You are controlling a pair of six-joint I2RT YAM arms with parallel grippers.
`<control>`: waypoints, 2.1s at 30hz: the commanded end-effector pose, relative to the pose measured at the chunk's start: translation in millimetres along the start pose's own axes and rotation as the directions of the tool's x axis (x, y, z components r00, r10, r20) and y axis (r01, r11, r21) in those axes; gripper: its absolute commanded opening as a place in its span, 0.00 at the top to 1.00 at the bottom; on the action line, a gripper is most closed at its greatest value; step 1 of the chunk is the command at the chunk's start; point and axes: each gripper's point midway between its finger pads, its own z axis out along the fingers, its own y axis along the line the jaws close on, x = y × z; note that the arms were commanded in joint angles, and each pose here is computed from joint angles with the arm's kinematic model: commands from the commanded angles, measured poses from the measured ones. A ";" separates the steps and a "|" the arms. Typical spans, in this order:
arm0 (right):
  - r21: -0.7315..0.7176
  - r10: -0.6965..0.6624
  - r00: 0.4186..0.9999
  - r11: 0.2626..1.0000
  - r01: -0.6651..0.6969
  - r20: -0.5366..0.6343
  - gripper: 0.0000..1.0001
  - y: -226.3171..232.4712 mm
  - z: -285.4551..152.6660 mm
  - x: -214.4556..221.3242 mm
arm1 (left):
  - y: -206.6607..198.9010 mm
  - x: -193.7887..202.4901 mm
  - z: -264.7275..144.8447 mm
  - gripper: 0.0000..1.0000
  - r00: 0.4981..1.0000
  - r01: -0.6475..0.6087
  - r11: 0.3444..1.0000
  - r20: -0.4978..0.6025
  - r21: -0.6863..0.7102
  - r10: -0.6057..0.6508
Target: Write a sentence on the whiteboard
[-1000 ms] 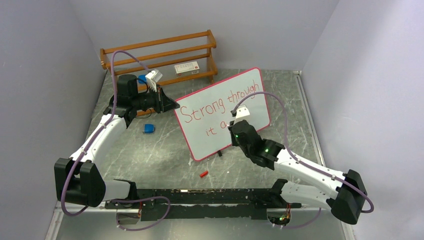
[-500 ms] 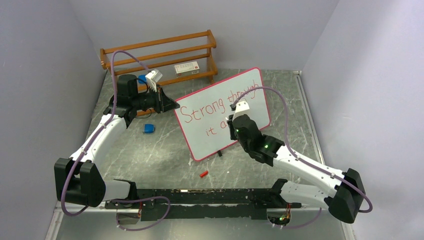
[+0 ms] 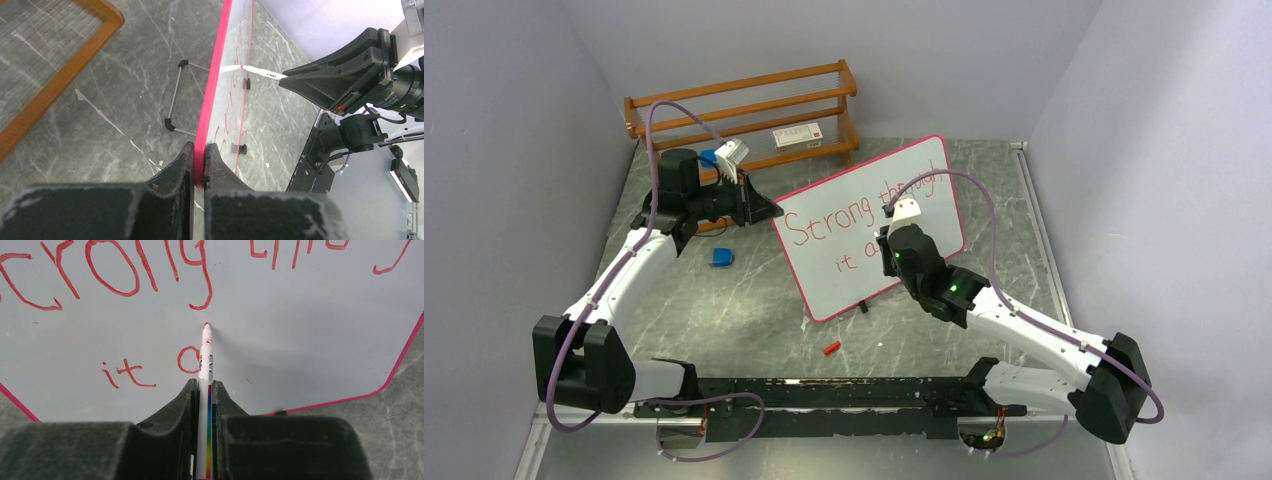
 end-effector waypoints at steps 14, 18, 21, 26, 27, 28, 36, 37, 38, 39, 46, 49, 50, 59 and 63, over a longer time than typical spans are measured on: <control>-0.005 0.001 0.994 1.000 -0.001 -0.109 1.00 -3.6 -2.3 36.4 | 27.5 30.3 5.9 0.95 0.996 0.025 0.994 -0.087 -0.110 -0.035; -0.005 -0.002 0.991 1.000 0.001 -0.134 1.00 -3.8 -2.2 44.4 | 27.6 30.0 5.6 0.95 0.996 0.024 0.993 -0.086 -0.113 -0.034; -0.001 -0.003 0.989 1.000 0.003 -0.147 1.00 -4.9 -2.6 49.2 | 28.0 30.8 5.8 0.95 0.996 0.026 0.993 -0.087 -0.113 -0.036; -0.001 0.005 0.987 1.000 -0.005 -0.160 1.00 -5.6 -3.8 55.5 | 28.5 30.8 6.0 0.95 0.996 0.025 0.993 -0.088 -0.113 -0.035; -0.002 0.005 0.987 1.000 -0.006 -0.163 1.00 -5.4 -3.9 56.8 | 28.3 30.5 6.0 0.95 0.996 0.026 0.993 -0.087 -0.113 -0.036; -0.004 0.007 0.986 1.000 -0.008 -0.167 1.00 -5.1 -4.4 58.2 | 28.3 30.4 6.0 0.95 0.996 0.025 0.993 -0.087 -0.113 -0.035; 0.005 0.011 0.984 1.000 -0.011 -0.178 1.00 -8.6 -7.7 64.1 | 28.5 30.6 6.2 0.95 0.995 0.026 0.993 -0.088 -0.114 -0.036; 0.008 0.013 0.984 1.000 -0.012 -0.178 1.00 -9.0 -7.6 64.1 | 28.3 30.5 6.2 0.95 0.995 0.025 0.993 -0.088 -0.112 -0.035; 0.014 0.011 0.984 1.000 -0.009 -0.180 1.00 -9.8 -7.6 64.7 | 28.3 30.6 6.2 0.95 0.995 0.025 0.993 -0.089 -0.112 -0.035; 0.019 0.012 0.984 1.000 -0.009 -0.178 1.00 -11.0 -7.5 64.2 | 28.5 30.7 6.2 0.95 0.995 0.026 0.993 -0.089 -0.113 -0.036; 0.048 0.027 0.992 0.999 -0.021 -0.126 1.00 -16.6 -8.6 50.8 | 28.4 30.9 6.2 0.95 0.995 0.026 0.993 -0.089 -0.113 -0.036; 0.056 0.033 0.995 0.998 -0.028 -0.090 1.00 -17.7 -8.2 40.3 | 28.5 30.8 6.1 0.95 0.995 0.025 0.993 -0.089 -0.113 -0.035; 0.061 0.032 0.996 0.998 -0.027 -0.082 1.00 -18.4 -7.9 37.4 | 28.4 30.5 6.0 0.95 0.996 0.023 0.993 -0.088 -0.113 -0.034; 0.034 0.042 0.999 0.999 -0.042 0.002 1.00 -13.7 -9.8 6.2 | 28.7 30.8 6.0 0.95 0.995 0.025 0.993 -0.089 -0.115 -0.035; 0.025 0.043 0.999 0.999 -0.044 0.029 1.00 -12.6 -10.6 -6.9 | 29.0 31.4 6.2 0.95 0.995 0.026 0.993 -0.091 -0.115 -0.037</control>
